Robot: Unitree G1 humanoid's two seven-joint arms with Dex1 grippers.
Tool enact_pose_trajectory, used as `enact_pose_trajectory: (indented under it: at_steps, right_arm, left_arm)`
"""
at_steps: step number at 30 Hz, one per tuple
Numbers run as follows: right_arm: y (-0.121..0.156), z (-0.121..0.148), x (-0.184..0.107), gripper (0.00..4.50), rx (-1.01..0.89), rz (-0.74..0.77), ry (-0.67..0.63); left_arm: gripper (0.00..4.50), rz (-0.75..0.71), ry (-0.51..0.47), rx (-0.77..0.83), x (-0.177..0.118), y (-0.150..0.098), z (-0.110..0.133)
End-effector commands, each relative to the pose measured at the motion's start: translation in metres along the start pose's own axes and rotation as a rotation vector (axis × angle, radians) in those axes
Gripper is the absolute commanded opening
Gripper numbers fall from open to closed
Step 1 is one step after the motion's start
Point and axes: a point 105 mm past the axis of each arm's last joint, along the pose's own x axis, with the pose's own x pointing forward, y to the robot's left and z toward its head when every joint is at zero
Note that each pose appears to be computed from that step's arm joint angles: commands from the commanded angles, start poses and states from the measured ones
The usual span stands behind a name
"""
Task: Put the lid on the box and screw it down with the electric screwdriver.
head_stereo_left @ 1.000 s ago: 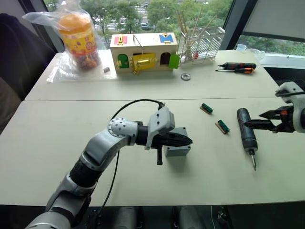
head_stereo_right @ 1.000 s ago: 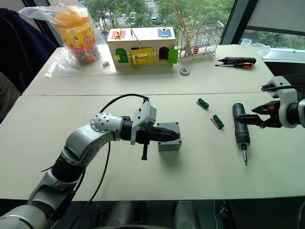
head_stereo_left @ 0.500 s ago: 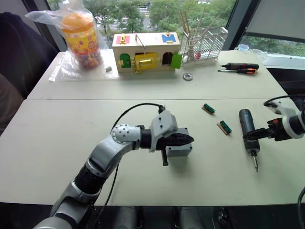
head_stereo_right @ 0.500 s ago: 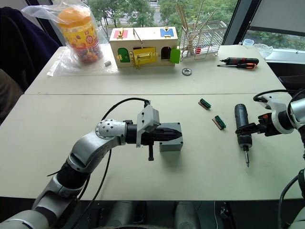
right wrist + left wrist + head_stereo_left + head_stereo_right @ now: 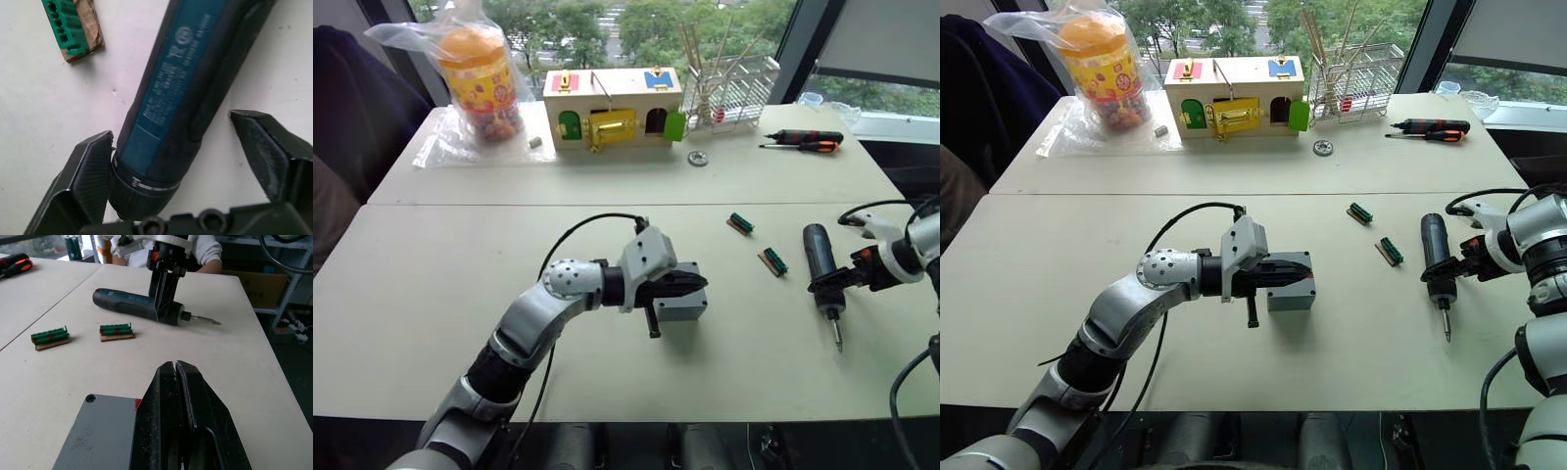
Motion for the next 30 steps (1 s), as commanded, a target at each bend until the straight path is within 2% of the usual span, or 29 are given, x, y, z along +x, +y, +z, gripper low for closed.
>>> enact_pose_trajectory:
  at_steps: [1, 3, 4, 9, 14, 20, 23, 24, 26, 30]
  right_arm:
    - [-0.004, -0.022, 0.010, 2.73, -0.011, 0.010, 0.098]
    - [-0.005, -0.027, 0.011, 1.98, -0.022, 0.006, 0.113]
    - [-0.005, -0.028, 0.012, 1.85, -0.024, 0.007, 0.115]
    - [-0.008, -0.020, 0.009, 1.85, -0.019, -0.029, 0.060]
    - [-0.015, 0.014, -0.019, 1.85, 0.016, -0.098, -0.150]
    - [-0.005, 0.077, -0.095, 1.85, 0.103, -0.099, -0.657]
    - [0.021, 0.103, -0.124, 1.85, 0.059, -0.015, -0.937]
    - [0.039, 0.115, -0.139, 1.85, -0.007, 0.018, -1.113]
    - [0.064, 0.116, -0.156, 1.85, -0.072, 0.054, -1.334]
    - [0.113, 0.111, -0.151, 1.85, -0.110, 0.192, -1.478]
  left_arm:
    - [0.00, 0.003, -0.026, 0.027, 0.000, -0.001, 0.008]
    - [0.00, 0.005, -0.025, 0.026, 0.000, 0.000, 0.008]
    - [0.00, 0.006, -0.025, 0.026, 0.000, 0.000, 0.008]
    - [0.00, 0.006, -0.022, 0.025, 0.000, 0.004, 0.006]
    - [0.00, 0.012, -0.007, 0.024, -0.004, 0.014, 0.001]
    - [0.00, 0.004, 0.012, -0.005, -0.011, 0.028, -0.005]
    - [0.00, -0.009, 0.038, -0.008, -0.014, 0.033, -0.010]
    - [0.00, -0.015, 0.050, -0.010, -0.014, 0.034, -0.012]
    - [0.00, -0.026, 0.062, -0.012, -0.015, 0.036, -0.014]
    - [0.00, -0.035, 0.082, -0.007, -0.015, 0.041, -0.014]
